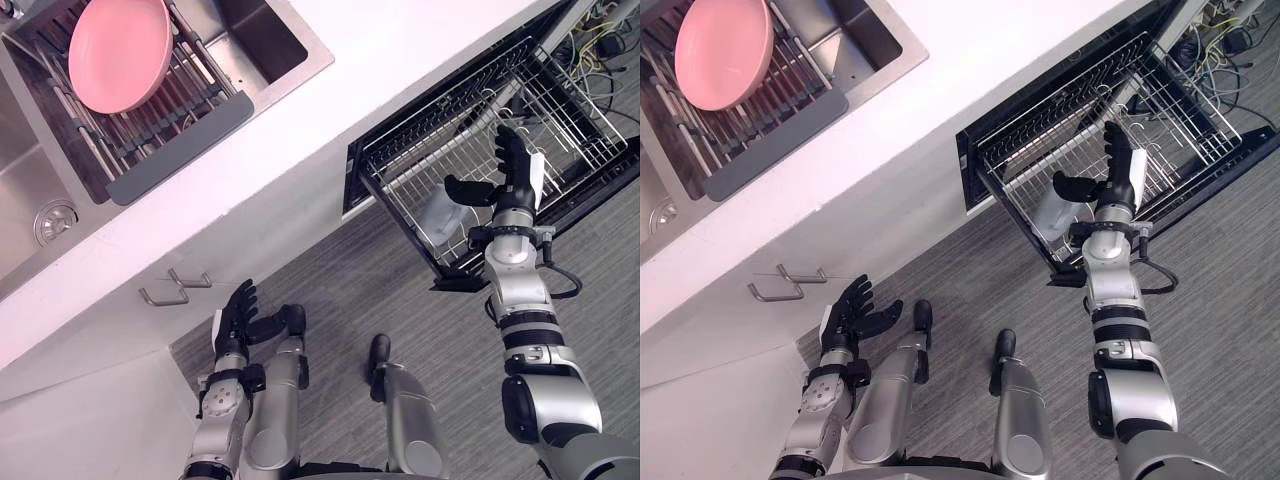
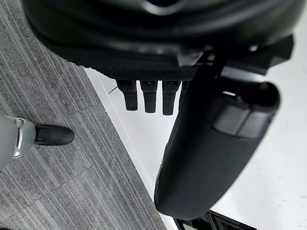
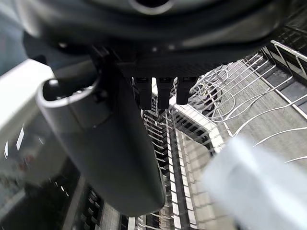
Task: Walk over to the sink, pick up the cup, carry it to the dishwasher, place the cup inside the dishwasher, then close the dishwasher door
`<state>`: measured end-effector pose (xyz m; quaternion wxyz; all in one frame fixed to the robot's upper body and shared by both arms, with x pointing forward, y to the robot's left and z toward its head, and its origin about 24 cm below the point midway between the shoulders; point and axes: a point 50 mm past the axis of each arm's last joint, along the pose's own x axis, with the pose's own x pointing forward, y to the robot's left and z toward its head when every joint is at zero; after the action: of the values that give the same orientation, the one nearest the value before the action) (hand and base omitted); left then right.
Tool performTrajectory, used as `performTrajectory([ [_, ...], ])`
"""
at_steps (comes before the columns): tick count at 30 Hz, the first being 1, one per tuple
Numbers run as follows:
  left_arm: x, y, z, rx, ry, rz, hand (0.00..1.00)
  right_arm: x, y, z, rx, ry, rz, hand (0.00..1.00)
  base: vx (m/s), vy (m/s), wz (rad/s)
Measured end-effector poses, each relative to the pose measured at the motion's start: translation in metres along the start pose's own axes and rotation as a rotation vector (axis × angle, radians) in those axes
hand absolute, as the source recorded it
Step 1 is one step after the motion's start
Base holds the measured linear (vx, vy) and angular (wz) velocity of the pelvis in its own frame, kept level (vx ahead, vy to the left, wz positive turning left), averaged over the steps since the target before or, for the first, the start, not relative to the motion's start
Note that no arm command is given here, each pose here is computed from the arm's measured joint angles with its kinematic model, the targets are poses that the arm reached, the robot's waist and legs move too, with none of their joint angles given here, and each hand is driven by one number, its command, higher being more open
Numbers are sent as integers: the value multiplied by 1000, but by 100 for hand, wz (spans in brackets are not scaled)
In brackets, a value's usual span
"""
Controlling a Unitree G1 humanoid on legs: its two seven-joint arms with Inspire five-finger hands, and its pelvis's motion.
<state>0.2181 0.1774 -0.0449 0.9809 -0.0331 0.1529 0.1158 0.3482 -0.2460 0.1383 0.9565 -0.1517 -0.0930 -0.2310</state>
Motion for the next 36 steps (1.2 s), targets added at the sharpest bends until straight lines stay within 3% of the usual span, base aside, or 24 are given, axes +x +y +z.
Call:
performTrajectory([
  [9, -6, 13, -22, 12, 98, 46, 90, -83, -5, -9, 165, -57, -5, 90, 33, 3, 3],
  [17, -41, 44, -76, 45, 334, 145, 90, -147, -17, -8, 186, -89, 55, 90, 141, -3, 10],
  [25, -48, 42, -89, 40, 390, 136, 90, -148, -1, 4, 180, -176, 219, 90, -31, -12, 41],
  [30, -53, 40, -95, 68, 418, 104, 90, -111, 0, 18, 61, -296, 261, 90, -26, 86, 84],
  [36, -57, 43, -99, 90, 431, 92, 90, -98, 22, 17, -66, -324, 355, 90, 102, 214, 46],
])
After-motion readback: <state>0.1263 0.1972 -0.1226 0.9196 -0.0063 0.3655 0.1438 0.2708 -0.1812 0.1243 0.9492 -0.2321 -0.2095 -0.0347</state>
